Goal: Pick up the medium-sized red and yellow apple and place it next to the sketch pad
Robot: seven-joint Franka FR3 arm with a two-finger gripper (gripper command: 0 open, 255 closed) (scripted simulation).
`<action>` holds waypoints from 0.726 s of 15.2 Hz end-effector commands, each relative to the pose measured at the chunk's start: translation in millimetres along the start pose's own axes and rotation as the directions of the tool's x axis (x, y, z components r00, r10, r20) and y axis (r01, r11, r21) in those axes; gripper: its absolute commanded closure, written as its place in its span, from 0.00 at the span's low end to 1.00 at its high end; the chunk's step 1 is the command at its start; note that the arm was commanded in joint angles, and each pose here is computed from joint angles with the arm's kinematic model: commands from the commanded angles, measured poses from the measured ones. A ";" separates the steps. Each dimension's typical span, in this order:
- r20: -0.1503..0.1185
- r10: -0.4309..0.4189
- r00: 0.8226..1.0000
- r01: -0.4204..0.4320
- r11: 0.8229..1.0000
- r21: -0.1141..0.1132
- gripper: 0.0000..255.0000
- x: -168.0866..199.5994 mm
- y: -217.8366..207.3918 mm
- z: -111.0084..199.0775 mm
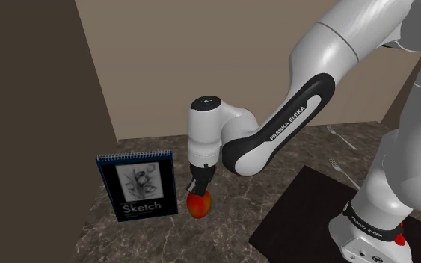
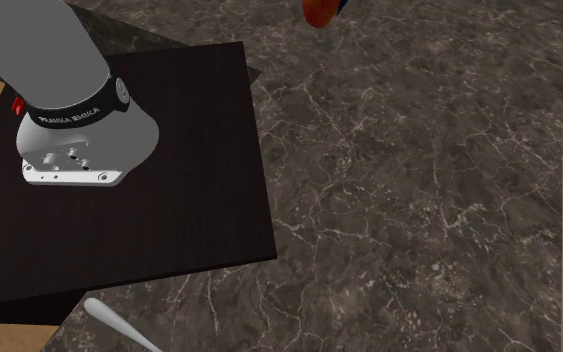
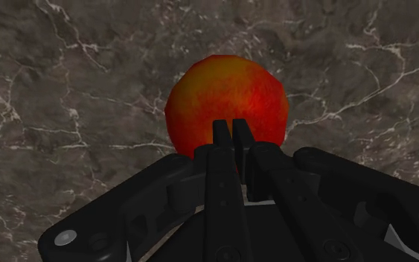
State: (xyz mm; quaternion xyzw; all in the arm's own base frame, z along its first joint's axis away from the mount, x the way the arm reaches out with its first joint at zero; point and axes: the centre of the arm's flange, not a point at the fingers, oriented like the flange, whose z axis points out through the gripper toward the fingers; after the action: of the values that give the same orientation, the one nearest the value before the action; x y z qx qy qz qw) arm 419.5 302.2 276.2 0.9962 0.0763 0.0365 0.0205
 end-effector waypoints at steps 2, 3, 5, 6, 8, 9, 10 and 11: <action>-0.001 0.000 1.000 0.000 1.000 0.000 1.00 -0.2 -0.4 1.7; -0.001 0.000 1.000 0.000 1.000 0.000 1.00 -0.2 -0.4 1.7; -0.001 0.000 1.000 0.000 1.000 0.000 1.00 -0.2 -0.4 1.7; -0.001 0.000 1.000 0.000 1.000 0.000 1.00 -0.2 -0.4 1.7; -0.001 0.000 1.000 0.000 1.000 0.000 0.00 -0.2 -0.4 1.7; -0.001 0.000 1.000 0.000 1.000 0.000 0.00 -0.2 -0.5 1.7; -0.001 0.000 1.000 0.000 1.000 0.000 0.00 -0.2 -0.5 1.7; -0.001 0.000 1.000 0.000 1.000 0.000 0.00 -0.2 -0.5 1.7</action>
State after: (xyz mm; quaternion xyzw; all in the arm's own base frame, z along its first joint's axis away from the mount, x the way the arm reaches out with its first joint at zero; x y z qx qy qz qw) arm 419.3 302.6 274.4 0.9962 0.0764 0.0368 0.0203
